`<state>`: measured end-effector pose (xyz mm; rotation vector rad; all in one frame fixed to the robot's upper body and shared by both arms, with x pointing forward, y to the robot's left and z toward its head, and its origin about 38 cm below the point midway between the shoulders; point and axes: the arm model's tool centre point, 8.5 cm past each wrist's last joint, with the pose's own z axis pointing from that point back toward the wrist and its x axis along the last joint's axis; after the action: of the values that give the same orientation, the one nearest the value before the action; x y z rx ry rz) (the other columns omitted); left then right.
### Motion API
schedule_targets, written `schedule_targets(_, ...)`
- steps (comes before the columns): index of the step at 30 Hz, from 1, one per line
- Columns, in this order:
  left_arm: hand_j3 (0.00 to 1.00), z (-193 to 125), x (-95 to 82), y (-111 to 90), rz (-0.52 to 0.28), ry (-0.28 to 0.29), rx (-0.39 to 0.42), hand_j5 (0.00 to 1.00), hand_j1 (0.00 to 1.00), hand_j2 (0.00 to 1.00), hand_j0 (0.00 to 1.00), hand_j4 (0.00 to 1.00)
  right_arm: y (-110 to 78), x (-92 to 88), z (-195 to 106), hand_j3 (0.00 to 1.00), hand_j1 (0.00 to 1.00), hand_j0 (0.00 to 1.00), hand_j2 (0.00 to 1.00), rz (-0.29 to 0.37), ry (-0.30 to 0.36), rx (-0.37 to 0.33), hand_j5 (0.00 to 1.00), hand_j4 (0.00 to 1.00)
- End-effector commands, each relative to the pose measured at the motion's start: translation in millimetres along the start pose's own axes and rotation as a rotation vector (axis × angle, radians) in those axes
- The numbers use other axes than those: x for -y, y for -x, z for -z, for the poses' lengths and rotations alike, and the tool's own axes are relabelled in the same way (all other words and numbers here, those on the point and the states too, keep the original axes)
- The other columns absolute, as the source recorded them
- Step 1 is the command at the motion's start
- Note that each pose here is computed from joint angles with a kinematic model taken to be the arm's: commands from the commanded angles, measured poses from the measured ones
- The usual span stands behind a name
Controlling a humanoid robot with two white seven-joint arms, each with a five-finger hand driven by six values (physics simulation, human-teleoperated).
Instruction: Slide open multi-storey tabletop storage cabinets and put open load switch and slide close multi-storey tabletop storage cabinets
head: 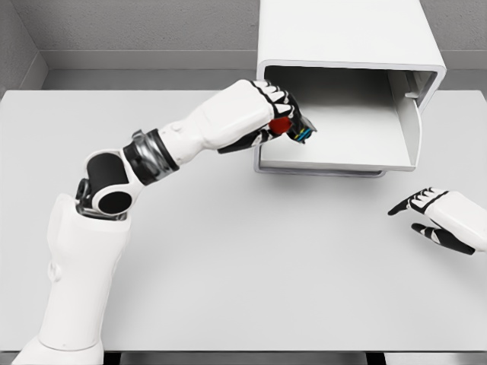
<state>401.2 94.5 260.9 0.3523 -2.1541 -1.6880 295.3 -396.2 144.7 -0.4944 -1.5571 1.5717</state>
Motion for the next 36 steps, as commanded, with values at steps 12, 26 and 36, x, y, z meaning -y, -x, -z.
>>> schedule_targets(12,0.45,11,14.2,2,-0.019,0.051,0.010,0.45,0.45,0.45,0.45,0.45,-0.5,-0.5,0,0.64,0.64,0.64,0.64,0.009,0.005,0.001,0.64,0.64)
schedule_targets(26,0.72,15,12.0,-2,-0.011,0.051,0.027,0.72,0.72,0.72,0.72,0.72,0.1,-0.2,0,0.65,0.65,0.65,0.65,0.007,0.006,-0.001,0.65,0.65)
schedule_targets(36,0.84,17,9.6,-5,-0.002,0.050,0.037,0.84,0.84,0.84,0.84,0.84,1.1,0.9,0,0.66,0.66,0.66,0.66,0.005,0.009,-0.003,0.66,0.66)
